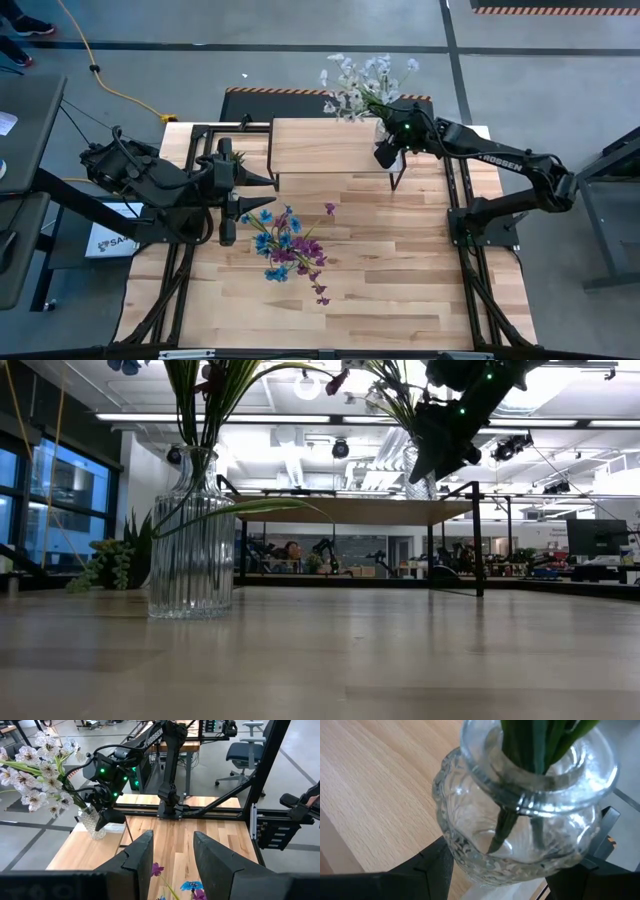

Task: Pick and place flowers into a vace then onto a shelf
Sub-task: Put the right transparent vase with flowers on the shelf

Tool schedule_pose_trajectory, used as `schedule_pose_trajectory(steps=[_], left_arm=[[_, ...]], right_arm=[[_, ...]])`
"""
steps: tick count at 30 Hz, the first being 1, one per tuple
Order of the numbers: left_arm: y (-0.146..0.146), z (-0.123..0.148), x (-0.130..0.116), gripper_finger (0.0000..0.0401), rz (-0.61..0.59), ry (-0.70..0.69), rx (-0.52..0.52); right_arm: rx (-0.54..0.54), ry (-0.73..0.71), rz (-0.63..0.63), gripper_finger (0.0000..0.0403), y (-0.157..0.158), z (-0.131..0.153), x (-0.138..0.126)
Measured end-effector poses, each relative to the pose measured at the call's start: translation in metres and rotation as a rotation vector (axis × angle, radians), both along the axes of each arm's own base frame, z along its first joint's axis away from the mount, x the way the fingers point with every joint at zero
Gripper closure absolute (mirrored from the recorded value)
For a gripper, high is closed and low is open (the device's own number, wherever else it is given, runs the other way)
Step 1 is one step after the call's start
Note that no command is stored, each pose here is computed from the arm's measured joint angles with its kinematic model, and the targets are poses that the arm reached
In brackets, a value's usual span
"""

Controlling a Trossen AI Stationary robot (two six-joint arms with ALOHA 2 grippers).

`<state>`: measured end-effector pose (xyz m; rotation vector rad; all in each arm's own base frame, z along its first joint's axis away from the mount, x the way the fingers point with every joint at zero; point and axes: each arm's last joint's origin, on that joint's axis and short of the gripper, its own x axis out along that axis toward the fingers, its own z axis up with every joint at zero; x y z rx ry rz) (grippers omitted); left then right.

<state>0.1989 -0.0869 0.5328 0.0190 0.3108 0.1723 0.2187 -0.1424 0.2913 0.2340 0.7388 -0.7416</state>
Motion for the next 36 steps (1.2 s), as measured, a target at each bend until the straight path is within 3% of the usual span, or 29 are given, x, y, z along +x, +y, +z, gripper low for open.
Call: schedule_pose_trajectory(steps=[36], left_arm=[[0.0000, 0.0001, 0.0000, 0.0226, 0.000, -0.001, 0.000]], right_arm=[[0.091, 0.055, -0.025, 0.0145, 0.0046, -0.0065, -0.0060]])
